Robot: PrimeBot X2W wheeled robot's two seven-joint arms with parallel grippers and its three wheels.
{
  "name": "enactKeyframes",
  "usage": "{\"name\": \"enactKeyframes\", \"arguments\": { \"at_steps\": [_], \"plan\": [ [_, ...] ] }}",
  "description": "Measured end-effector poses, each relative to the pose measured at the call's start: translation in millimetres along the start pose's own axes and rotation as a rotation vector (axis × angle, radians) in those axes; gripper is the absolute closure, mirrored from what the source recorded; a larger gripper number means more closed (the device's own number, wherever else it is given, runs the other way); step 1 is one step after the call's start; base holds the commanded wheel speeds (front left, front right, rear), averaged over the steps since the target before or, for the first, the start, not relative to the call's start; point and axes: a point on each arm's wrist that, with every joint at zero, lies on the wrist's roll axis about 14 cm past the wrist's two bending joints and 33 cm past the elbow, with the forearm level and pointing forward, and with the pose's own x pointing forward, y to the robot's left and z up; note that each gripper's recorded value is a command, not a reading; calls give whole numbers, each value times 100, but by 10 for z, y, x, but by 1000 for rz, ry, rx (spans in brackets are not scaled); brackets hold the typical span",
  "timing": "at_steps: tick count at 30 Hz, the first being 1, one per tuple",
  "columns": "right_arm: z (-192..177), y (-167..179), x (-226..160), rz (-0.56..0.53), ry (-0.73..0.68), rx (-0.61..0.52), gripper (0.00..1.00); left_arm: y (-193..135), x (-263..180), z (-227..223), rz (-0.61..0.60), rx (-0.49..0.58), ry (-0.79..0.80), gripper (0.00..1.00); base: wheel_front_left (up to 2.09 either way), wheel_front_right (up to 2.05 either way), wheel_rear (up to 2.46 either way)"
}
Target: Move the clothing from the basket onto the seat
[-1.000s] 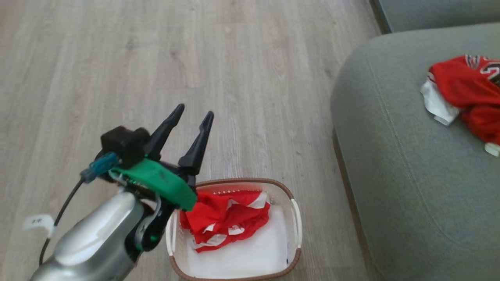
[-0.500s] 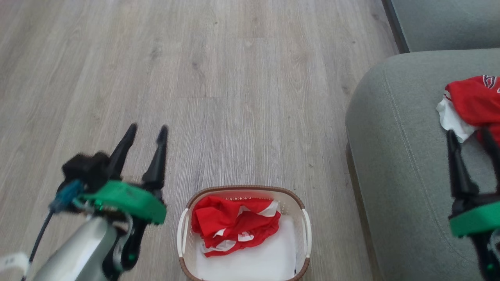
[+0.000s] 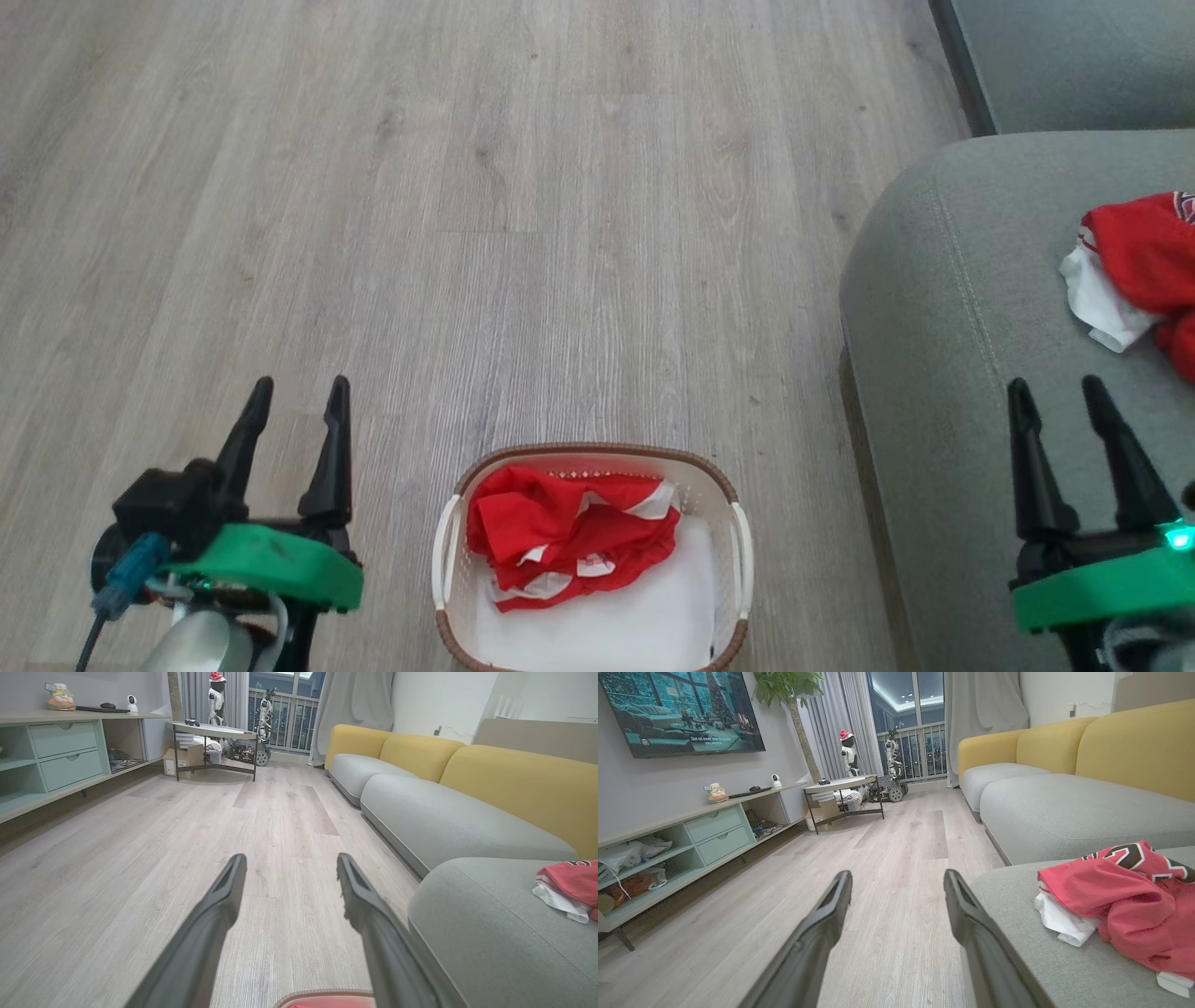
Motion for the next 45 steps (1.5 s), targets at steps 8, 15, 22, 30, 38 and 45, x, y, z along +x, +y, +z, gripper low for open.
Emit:
{"name": "enactKeyframes", "arguments": {
  "at_steps": [8, 15, 22, 30, 38, 45],
  "plan": [
    [-120, 38, -20, 7, 19, 20, 0, 12, 9, -68, 4, -3, -1, 0, 0, 0, 0],
    [-157, 14, -48, -1, 31, 20, 0, 3, 31, -82, -1, -1, -7, 0, 0, 0, 0],
    [-161, 13, -48, -1, 33, 20, 0, -21, 52, -71, -12, 2, -20, 0, 0, 0, 0],
    [-174, 16, -39, -1, 35, 28, 0, -7, 60, -103, -14, 4, -15, 0, 0, 0, 0],
    [-204, -2, -48, -7, 43, 29, 0, -27, 85, -132, -19, -2, -11, 0, 0, 0, 0],
    [-265, -31, 40, -14, 56, 33, 0, -76, 152, -315, -46, -5, 40, 0, 0, 0, 0]
  ]
}}
